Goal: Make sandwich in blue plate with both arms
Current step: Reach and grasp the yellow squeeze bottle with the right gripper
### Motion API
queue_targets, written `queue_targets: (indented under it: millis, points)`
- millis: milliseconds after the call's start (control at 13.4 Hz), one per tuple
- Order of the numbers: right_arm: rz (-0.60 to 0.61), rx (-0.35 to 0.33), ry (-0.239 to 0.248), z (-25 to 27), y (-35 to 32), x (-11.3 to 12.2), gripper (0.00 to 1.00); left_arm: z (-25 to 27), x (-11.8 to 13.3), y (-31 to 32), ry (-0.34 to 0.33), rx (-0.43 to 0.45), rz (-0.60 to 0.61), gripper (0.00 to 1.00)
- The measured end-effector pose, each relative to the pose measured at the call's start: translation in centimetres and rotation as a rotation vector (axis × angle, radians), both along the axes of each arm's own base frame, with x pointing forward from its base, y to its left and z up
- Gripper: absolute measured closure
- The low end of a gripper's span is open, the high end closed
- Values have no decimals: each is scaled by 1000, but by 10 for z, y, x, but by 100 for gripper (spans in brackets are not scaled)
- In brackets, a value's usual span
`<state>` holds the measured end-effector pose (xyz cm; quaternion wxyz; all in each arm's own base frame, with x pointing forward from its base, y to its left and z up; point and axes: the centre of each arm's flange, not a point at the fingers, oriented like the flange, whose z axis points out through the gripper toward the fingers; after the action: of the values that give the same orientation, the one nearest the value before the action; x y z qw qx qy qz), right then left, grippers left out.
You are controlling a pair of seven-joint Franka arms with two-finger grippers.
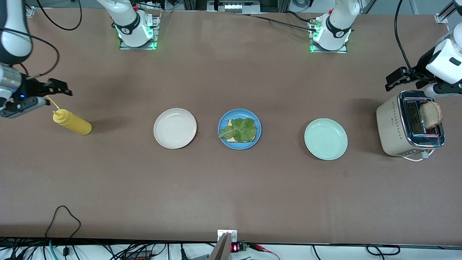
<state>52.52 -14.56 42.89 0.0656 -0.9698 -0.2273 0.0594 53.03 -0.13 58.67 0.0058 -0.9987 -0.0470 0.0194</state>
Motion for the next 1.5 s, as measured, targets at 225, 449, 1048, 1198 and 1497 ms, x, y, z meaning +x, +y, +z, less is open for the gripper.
queue_targets:
  millis: [225, 449, 1048, 1198, 1497]
  points:
    - [220, 17, -90, -8, -46, -7, 0, 7, 1, 11, -15, -2, 8, 0]
    - [367, 115, -152, -40, -79, -11, 0, 9, 1, 11, -20, -2, 0, 0]
    - [461, 284, -234, -122, -147, -17, 0, 5, 6, 4, -12, -3, -16, 0]
    - [480, 305, -262, -126, -151, -20, 0, 8, 6, 4, -19, -4, -23, 0]
    - [505, 346, -293, -146, -164, -29, 0, 15, 7, 13, -33, -12, -11, 0]
